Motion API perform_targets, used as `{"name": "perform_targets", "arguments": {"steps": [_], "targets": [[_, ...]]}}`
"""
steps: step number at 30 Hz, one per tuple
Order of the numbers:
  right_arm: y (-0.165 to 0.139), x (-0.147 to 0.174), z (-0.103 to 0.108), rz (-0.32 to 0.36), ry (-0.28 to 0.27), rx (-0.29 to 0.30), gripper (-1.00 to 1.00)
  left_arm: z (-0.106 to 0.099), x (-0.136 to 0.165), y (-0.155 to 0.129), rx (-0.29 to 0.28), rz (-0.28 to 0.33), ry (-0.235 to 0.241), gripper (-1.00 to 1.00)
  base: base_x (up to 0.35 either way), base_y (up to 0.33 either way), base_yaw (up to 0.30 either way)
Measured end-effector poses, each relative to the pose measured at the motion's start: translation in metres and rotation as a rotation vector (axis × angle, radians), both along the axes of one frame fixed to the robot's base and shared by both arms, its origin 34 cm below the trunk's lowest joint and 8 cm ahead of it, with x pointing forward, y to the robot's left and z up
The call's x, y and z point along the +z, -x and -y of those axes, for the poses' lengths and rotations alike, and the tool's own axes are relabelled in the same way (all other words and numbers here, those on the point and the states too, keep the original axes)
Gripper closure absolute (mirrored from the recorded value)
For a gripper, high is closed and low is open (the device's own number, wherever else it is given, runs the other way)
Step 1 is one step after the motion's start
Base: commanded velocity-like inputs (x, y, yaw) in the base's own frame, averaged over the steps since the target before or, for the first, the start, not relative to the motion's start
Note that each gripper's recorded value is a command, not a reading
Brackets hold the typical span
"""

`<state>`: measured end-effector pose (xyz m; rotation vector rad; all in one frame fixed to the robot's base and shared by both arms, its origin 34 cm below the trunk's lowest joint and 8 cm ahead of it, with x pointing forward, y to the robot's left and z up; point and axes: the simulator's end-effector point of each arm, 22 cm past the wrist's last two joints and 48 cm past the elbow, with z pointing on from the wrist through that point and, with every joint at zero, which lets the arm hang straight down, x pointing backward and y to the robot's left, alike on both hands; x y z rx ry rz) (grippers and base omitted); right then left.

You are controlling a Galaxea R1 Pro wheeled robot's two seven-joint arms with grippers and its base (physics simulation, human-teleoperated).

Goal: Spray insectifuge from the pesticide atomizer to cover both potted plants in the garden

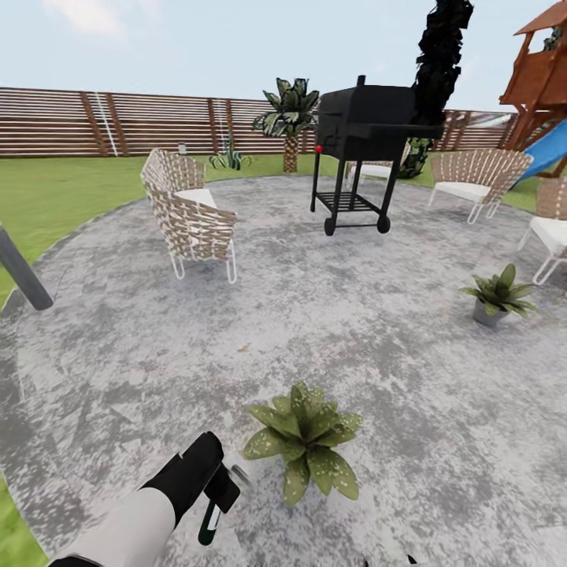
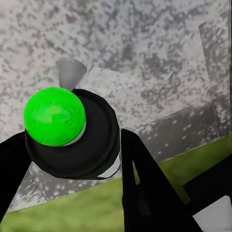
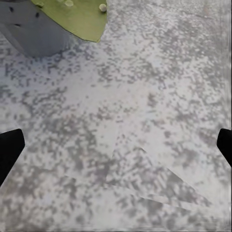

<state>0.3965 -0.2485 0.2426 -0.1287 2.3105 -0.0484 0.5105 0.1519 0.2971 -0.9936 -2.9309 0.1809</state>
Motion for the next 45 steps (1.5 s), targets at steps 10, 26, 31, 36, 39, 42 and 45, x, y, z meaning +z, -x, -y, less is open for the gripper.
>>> {"name": "perform_targets", "arguments": {"steps": [10, 26, 31, 36, 39, 42, 45], "targets": [[0.000, 0.000, 0.000, 0.000, 0.000, 0.000, -1.00, 0.000, 0.000, -0.001, 0.001, 0.001, 0.001, 1.00, -0.196, 0.001, -0.201], [0.000, 0.000, 0.000, -0.001, 0.000, 0.002, -1.00, 0.000, 0.000, -0.001, 0.003, 0.002, 0.002, 1.00, -0.335, 0.000, -0.001], [0.000, 0.000, -0.001, -0.001, -0.001, 0.002, -1.00, 0.000, 0.000, -0.001, 0.003, 0.002, 0.003, 1.00, -0.335, 0.000, 0.000], [0.000, 0.000, 0.000, -0.001, 0.000, 0.001, -1.00, 0.001, 0.000, -0.001, 0.003, 0.002, 0.003, 1.00, -0.335, 0.000, 0.000], [0.000, 0.000, 0.000, -0.002, 0.000, 0.001, -1.00, 0.001, 0.000, -0.001, 0.003, 0.003, 0.006, 1.00, -0.335, 0.000, 0.000], [-0.005, 0.002, 0.008, 0.012, 0.012, -0.009, -1.00, 0.007, 0.000, -0.007, -0.018, 0.035, 0.035, 1.00, -0.335, 0.000, 0.000], [-0.031, 0.015, 0.021, 0.075, 0.048, 0.000, -1.00, 0.020, 0.000, -0.018, -0.061, 0.103, 0.104, 1.00, -0.197, 0.000, 0.000]]}}
